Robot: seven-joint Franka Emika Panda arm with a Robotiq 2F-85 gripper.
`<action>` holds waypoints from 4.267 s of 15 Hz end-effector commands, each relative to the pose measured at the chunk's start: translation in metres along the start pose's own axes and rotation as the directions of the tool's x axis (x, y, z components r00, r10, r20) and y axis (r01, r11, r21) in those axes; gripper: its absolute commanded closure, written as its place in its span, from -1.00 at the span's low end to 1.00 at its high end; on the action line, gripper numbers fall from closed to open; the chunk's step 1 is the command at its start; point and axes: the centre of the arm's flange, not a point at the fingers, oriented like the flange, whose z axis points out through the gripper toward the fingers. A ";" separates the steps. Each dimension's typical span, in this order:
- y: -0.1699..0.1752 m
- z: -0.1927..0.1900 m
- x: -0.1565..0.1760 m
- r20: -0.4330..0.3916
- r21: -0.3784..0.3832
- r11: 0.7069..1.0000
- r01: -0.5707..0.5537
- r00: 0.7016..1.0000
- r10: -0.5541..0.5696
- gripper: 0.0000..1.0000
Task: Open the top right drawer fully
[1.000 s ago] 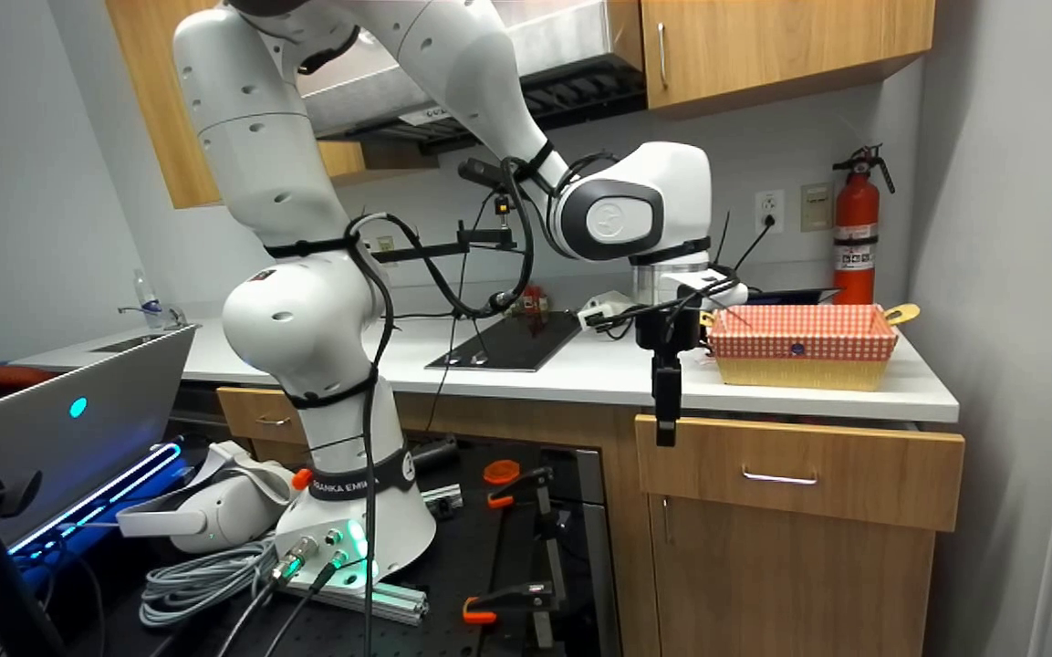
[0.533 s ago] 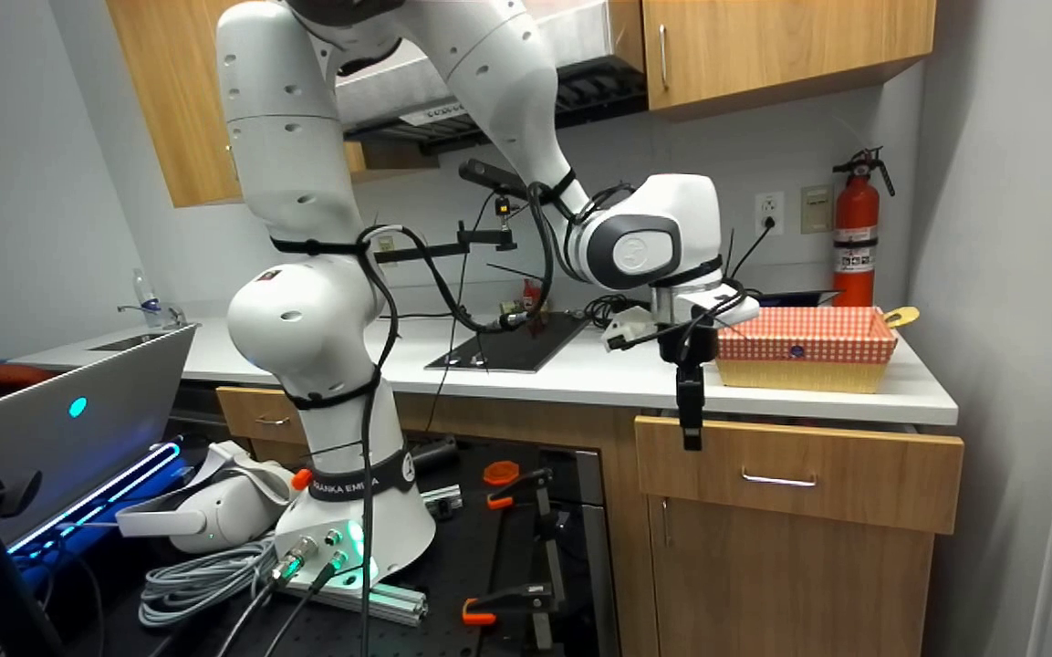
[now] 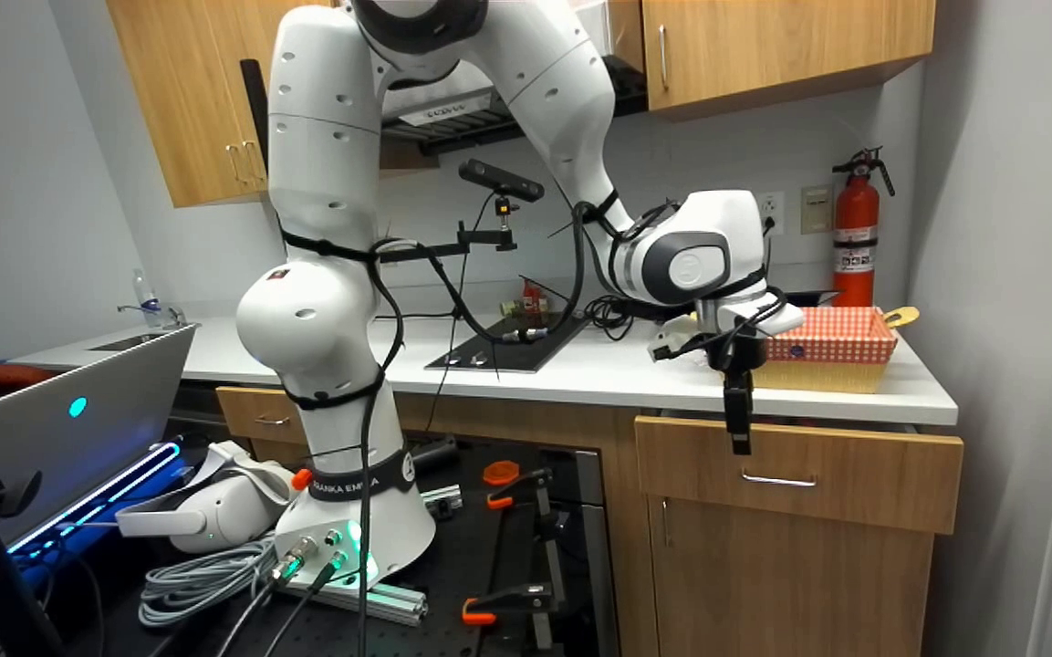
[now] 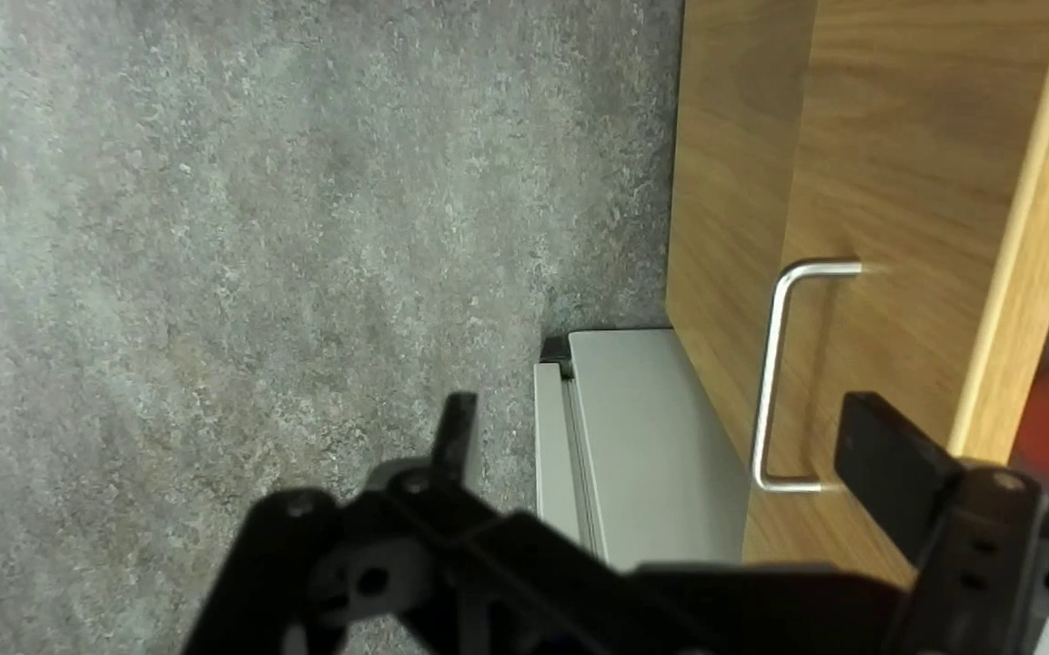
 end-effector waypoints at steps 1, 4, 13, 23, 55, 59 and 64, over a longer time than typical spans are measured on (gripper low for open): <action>-0.025 0.014 0.020 -0.030 0.018 0.998 -0.052 0.998 0.053 -1.00; -0.033 0.021 0.033 -0.038 0.023 0.996 -0.086 0.995 0.087 -1.00; -0.042 0.035 0.044 0.014 0.108 0.970 -0.219 0.976 0.219 -1.00; -0.055 0.042 0.039 0.058 0.175 0.948 -0.265 0.964 0.259 -1.00; 0.054 0.047 0.058 0.020 -0.057 0.998 0.000 1.000 0.002 -1.00; 0.077 0.042 0.056 -0.002 -0.108 0.993 0.037 0.999 -0.037 -1.00; 0.107 0.029 0.060 -0.016 -0.183 0.980 0.083 0.996 -0.088 -1.00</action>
